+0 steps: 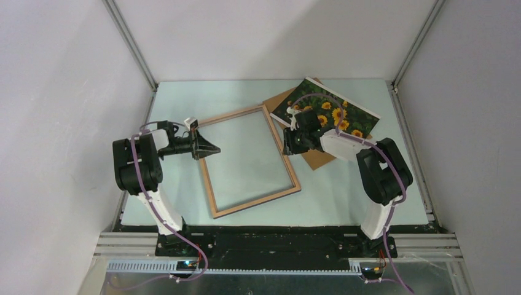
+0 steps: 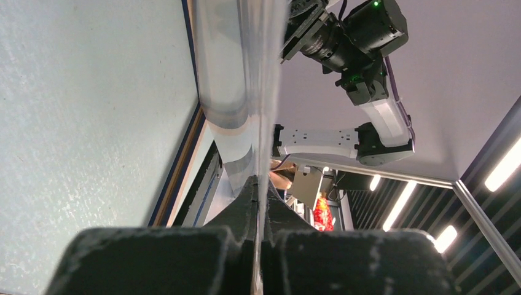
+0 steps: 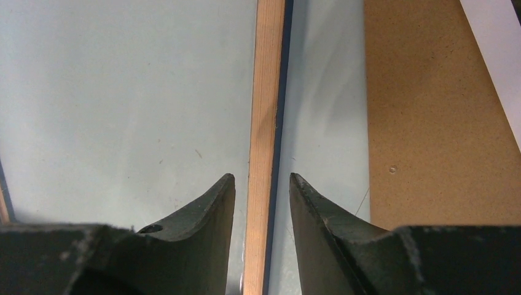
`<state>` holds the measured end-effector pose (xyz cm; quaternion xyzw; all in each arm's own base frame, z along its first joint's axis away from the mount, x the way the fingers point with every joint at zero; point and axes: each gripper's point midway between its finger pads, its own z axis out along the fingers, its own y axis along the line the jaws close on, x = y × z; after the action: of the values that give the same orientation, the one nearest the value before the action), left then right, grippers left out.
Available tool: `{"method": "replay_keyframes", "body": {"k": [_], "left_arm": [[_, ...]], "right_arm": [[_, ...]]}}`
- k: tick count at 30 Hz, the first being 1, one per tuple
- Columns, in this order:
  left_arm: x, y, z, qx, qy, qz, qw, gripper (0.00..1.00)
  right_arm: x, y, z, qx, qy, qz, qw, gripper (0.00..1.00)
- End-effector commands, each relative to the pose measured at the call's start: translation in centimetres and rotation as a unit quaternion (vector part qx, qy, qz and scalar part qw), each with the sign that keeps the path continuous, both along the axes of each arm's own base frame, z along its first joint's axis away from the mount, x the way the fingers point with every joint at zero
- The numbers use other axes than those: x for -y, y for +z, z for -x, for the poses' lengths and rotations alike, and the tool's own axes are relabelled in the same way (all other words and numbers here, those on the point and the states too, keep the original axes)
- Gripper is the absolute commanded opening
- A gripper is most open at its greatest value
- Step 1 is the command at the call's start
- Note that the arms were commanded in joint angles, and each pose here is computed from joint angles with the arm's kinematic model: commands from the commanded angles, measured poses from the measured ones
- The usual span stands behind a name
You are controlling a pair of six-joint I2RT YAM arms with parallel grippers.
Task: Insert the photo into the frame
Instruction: Place the photo frame item in the photo frame.
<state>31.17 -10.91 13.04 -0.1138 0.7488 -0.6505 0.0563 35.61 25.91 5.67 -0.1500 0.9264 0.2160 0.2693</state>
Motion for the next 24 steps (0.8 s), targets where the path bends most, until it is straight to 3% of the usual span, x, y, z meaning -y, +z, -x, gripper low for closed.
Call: {"method": "replay_keyframes", "body": {"k": [1, 11, 18, 24], "left_arm": [[0.6, 1.7, 0.6, 0.013, -0.012, 0.033, 0.999, 0.00], [1.1, 1.0, 1.3, -0.006, -0.018, 0.049, 0.999, 0.00], [1.1, 0.4, 1.5, -0.004, -0.019, 0.041, 0.999, 0.00], [0.8, -0.5, 1.3, -0.006, -0.015, 0.026, 1.000, 0.00]], "right_arm": [[-0.8, 0.0, -1.0, 0.015, 0.013, -0.008, 1.000, 0.42], [-1.7, -0.5, -3.0, -0.010, 0.013, -0.015, 1.000, 0.40], [-1.7, -1.2, -2.8, -0.035, -0.005, -0.018, 0.999, 0.16], [-2.2, -1.3, -2.0, -0.049, -0.011, -0.025, 0.998, 0.05]]}}
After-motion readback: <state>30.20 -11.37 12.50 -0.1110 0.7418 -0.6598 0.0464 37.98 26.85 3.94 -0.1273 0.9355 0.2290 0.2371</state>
